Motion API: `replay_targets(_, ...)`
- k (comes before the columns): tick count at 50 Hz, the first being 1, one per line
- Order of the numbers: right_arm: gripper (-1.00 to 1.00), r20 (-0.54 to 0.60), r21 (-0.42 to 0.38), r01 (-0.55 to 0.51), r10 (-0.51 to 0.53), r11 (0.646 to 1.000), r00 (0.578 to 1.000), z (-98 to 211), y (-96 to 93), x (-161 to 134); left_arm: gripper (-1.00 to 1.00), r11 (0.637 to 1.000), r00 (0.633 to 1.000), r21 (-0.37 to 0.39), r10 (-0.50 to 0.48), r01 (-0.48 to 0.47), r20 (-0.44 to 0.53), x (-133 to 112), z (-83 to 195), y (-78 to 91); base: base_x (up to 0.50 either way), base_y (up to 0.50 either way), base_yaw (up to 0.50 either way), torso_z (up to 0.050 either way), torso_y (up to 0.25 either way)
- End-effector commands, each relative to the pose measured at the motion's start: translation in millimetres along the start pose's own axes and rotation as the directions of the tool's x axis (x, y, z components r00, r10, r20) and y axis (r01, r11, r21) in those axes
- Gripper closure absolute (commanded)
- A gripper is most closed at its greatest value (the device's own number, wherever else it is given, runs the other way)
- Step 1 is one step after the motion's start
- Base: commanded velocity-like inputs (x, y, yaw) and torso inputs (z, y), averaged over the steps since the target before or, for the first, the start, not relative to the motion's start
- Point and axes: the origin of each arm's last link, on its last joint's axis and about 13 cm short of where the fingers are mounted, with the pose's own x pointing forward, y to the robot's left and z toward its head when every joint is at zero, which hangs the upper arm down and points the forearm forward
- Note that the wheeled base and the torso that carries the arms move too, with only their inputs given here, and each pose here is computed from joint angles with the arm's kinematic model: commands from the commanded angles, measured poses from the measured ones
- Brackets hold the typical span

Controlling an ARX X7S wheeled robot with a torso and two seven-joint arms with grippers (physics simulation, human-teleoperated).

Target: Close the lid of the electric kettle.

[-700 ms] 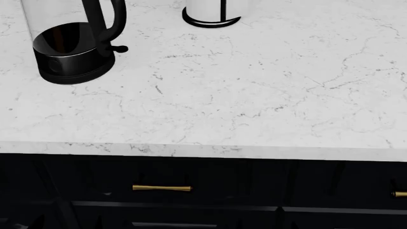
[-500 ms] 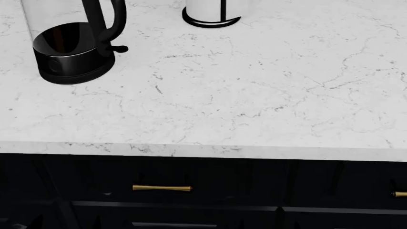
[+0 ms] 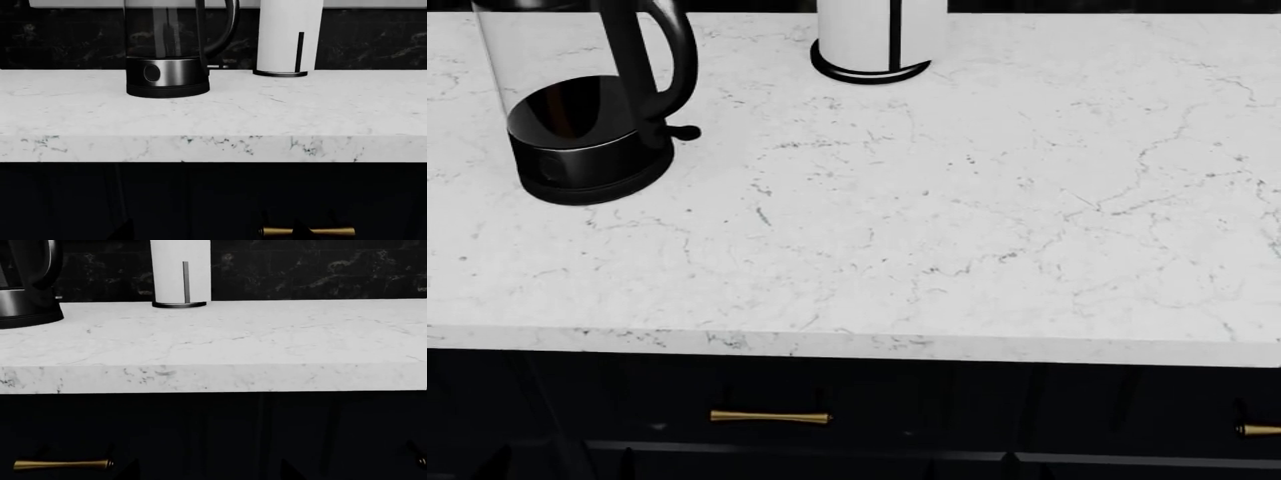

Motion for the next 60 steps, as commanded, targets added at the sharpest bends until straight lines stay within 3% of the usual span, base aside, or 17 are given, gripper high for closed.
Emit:
replay_targets(1, -1.0, -0.004, 0.002, -0.008, 0.008, 1.0, 1.0, -1, 0.3, 0, -1.0, 1.0, 1.0, 0.0, -0.002, 0.002, 0.006, -1, 1, 0.0, 0.0, 0.0, 0.0, 0.05, 0.047)
replay_targets(19, -1.0, -0.02, -0.009, -0.031, 0.031, 0.999, 0.999, 0, 1.8, -1, -1.0, 1.0, 1.0, 0.009, 0.001, -0.001, 0.006, -4, 5, -2.2, 0.0, 0.0, 0.0, 0.046, 0.045)
replay_targets(35, -1.0, -0.029, -0.056, -0.077, 0.075, 0.995, 0.997, 52, -4.3, -7, -1.0, 0.999, 0.999, 0.017, -0.046, 0.047, -0.007, -16, 46, 3.2, 0.0, 0.0, 0.0, 0.0, 0.0)
replay_targets(51, -1.0, 0.023, -0.121, -0.106, 0.11, 0.987, 0.994, 103, -15.2, -10, -1.0, 0.992, 0.993, 0.093, -0.09, 0.082, 0.082, -16, 98, 13.1, 0.0, 0.0, 0.0, 0.0, 0.0)
replay_targets(60, -1.0, 0.033, -0.155, -0.129, 0.136, 0.98, 0.99, 126, -18.2, -13, -1.0, 0.987, 0.989, 0.122, -0.112, 0.101, 0.091, -15, 113, 15.0, 0.0, 0.0, 0.0, 0.0, 0.0)
